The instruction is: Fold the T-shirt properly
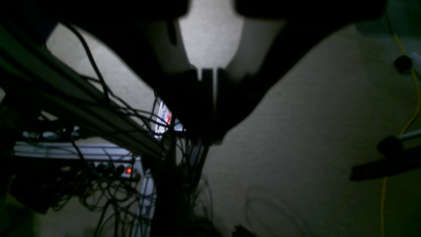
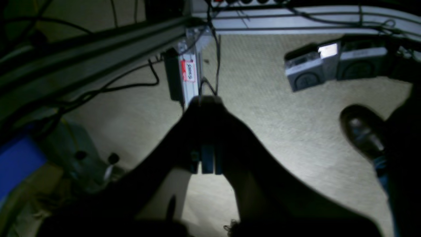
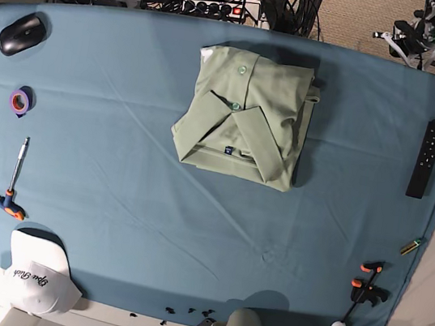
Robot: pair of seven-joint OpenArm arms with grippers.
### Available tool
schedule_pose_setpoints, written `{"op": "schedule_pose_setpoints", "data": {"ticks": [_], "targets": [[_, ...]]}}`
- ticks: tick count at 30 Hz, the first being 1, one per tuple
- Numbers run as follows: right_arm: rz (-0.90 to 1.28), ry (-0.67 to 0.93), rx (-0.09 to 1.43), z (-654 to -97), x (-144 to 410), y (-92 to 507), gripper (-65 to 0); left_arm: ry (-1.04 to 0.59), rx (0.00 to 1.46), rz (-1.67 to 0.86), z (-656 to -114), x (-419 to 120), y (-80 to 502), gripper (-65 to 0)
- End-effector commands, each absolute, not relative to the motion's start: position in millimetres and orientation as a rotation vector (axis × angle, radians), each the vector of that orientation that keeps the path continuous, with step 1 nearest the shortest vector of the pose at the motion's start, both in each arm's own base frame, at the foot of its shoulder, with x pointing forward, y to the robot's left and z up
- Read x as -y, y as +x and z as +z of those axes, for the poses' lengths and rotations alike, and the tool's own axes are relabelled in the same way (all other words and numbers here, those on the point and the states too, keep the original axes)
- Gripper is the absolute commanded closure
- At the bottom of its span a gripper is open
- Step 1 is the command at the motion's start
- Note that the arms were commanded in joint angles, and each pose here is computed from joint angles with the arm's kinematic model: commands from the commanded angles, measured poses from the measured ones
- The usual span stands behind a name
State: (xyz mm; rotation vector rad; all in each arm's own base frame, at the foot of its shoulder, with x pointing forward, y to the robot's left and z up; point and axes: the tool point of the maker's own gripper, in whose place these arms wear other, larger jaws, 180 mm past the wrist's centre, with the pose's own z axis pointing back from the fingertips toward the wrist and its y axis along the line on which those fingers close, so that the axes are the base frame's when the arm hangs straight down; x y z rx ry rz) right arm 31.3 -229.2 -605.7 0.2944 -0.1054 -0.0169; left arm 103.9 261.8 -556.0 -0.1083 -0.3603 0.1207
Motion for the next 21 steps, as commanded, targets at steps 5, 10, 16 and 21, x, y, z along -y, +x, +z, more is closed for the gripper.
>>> {"op": "schedule_pose_setpoints", "data": {"ticks": [5,10,16,21], "targets": [[-0.031,0.148,0.154,-607.9,258.7,55.2,0.0,-0.012,0.369,0.158,-567.1,-290.9,90.4,0.0],[-0.085,0.079,0.229,-611.4,258.1,74.6,0.0,0.040,0.328,0.261,-590.9,-301.1,72.9,0.0],[-0.106,0.113,0.313,-616.1,223.1,87.6,0.0,0.019,0.324,0.342,-613.3,-284.4,66.6,0.0],[-0.066,0.073,0.344,-620.2,207.8,91.1,0.0,-0.036,0.291,0.379,-626.4,-250.9,62.3,0.0]]}}
